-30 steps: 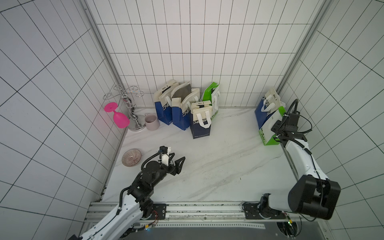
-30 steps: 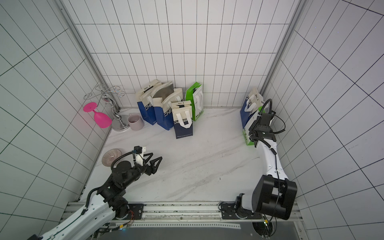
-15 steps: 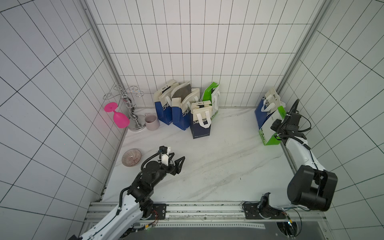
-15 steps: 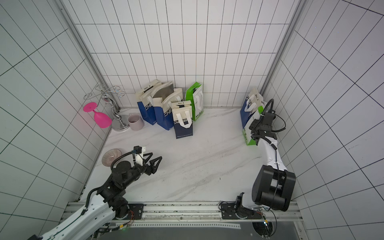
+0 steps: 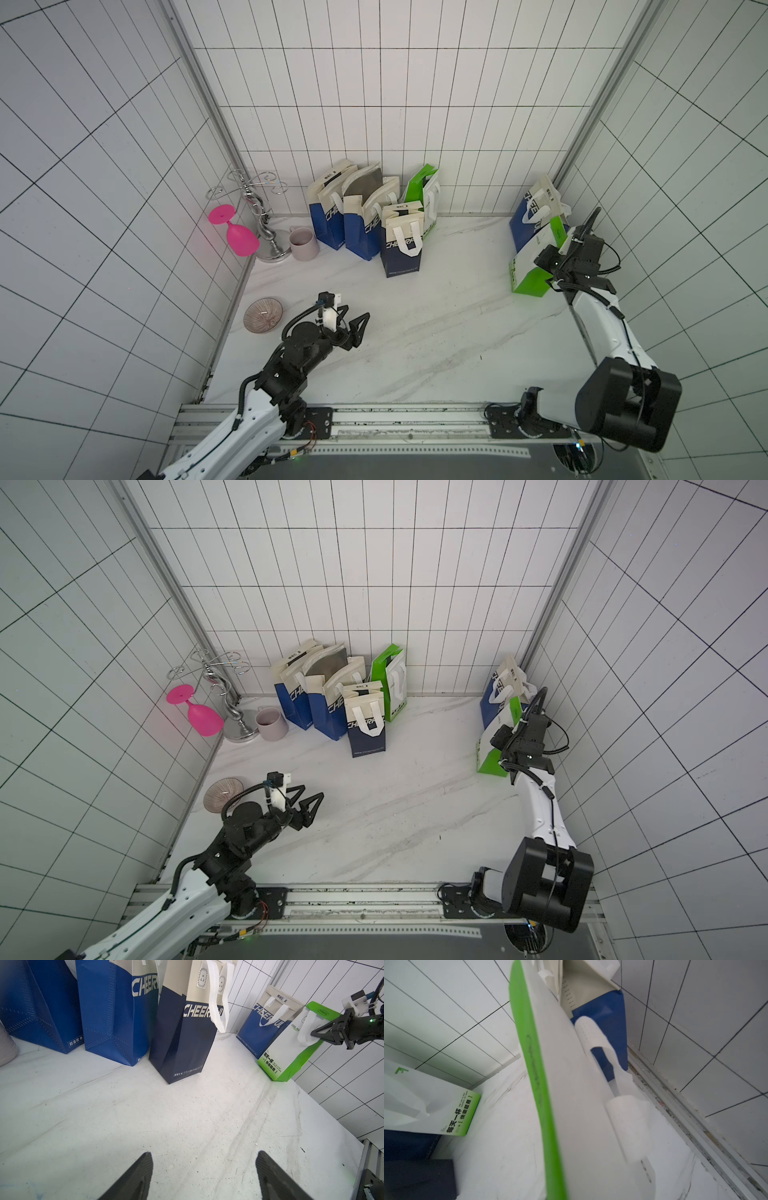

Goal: Open the takeout bag
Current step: Move the takeout bag to the center of the board.

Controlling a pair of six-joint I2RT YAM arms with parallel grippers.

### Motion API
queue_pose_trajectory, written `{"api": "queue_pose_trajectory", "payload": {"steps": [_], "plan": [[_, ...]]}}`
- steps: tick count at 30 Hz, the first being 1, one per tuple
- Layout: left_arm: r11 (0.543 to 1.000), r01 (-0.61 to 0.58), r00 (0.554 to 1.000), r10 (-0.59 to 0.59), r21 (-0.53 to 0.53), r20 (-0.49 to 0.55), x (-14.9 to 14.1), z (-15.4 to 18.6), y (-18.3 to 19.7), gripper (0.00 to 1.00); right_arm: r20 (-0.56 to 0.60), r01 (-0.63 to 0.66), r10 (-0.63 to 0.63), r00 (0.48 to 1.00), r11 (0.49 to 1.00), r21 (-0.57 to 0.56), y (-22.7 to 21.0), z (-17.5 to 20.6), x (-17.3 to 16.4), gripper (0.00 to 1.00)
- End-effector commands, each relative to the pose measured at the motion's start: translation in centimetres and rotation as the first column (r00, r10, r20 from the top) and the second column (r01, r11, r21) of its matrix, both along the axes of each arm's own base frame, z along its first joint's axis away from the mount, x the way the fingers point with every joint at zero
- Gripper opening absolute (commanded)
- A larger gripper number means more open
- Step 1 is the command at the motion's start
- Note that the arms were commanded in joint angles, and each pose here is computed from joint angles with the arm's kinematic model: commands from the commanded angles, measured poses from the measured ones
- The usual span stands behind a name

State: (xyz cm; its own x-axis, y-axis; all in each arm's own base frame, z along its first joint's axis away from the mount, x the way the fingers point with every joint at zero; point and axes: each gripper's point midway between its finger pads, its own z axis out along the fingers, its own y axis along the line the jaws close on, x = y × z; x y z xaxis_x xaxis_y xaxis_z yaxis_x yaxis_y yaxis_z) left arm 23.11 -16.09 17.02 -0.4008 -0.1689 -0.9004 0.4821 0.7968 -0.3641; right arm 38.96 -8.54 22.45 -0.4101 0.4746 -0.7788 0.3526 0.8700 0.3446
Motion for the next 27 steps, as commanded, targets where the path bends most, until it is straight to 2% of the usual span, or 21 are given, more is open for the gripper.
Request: {"api": "queue_pose_trajectory", "payload": {"steps": [1,5,8,12,15,18,23,27], "plan": [[1.0,0.009,1.0,-0.009,-0.007,0.023,-0.2,0.9,-0.1,0.8,0.067,-0.103,0.1,0.993,0.993,0.049,4.3,0.7,-1.4,0.0],[1.0,0.005,0.999,-0.004,-0.024,0.049,-0.6,1.7,0.2,0.8,0.1,-0.264,0.259,0.961,0.964,0.038,10.0,0.8,-3.1,0.0],[0.998,0.019,0.997,-0.015,-0.058,0.073,-0.8,1.8,0.1,0.8,0.113,-0.43,0.422,0.9,0.901,0.055,15.2,1.1,-4.7,0.0],[0.996,0.057,0.996,-0.052,-0.068,0.075,-1.0,2.2,-0.5,0.8,0.149,-0.626,0.61,0.778,0.774,0.097,21.4,1.7,-7.8,0.0],[0.991,0.11,0.991,-0.103,-0.08,0.083,-1.3,2.4,-1.4,0.8,0.146,-0.753,0.739,0.658,0.651,0.099,25.3,1.5,-10.8,0.0],[0.979,0.177,0.982,-0.169,-0.1,0.086,-1.9,2.5,-2.5,0.8,0.093,-0.845,0.841,0.533,0.524,0.108,28.4,-0.2,-13.9,0.0],[0.93,0.334,0.942,-0.321,-0.154,0.101,-3.8,3.0,-4.6,0.8,0.018,-0.913,0.918,0.397,0.393,0.105,30.5,-2.8,-18.0,0.0],[0.878,0.451,0.892,-0.435,-0.16,0.124,-5.6,3.3,-6.7,0.81,0.039,-0.943,0.947,0.318,0.312,0.118,31.0,-2.9,-20.4,0.0]]}}
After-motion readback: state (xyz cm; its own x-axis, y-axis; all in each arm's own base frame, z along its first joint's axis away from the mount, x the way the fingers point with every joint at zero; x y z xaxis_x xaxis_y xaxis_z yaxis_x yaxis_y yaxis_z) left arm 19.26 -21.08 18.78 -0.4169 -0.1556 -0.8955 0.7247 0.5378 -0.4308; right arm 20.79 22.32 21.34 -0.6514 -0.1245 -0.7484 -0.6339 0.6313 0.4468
